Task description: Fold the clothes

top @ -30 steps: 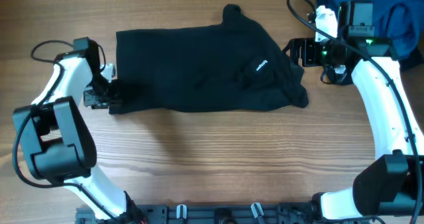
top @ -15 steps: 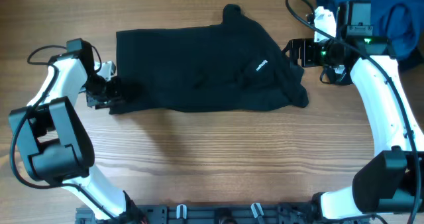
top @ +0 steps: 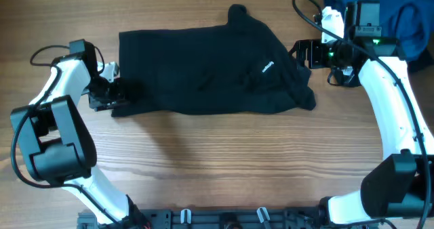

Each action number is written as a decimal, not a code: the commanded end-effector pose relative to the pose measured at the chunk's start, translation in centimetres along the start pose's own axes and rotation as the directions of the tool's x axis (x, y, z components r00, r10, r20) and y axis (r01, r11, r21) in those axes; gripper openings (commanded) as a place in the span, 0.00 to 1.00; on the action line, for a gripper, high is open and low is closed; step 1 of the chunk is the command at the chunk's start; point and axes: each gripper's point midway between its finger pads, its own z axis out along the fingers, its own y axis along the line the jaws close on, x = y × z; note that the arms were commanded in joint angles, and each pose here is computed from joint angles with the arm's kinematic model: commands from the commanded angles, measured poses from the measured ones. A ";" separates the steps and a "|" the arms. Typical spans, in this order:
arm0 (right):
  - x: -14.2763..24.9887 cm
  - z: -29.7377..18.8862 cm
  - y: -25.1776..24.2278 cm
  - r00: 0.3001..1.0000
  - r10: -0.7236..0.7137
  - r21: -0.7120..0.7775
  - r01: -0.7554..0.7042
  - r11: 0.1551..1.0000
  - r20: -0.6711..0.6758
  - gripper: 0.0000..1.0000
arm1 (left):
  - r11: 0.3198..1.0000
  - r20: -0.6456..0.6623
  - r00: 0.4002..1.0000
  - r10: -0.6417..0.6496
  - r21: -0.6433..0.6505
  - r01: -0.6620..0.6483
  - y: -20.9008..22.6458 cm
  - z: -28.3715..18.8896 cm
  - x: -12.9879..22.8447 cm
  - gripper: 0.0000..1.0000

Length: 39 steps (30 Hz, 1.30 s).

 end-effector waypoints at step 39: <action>0.5 0.7 0.5 1.000 0.001 -0.031 -0.002 1.000 -0.019 1.00 | 0.979 0.452 0.870 0.199 -0.132 -0.155 -7.2 -7.5 -10.8 0.04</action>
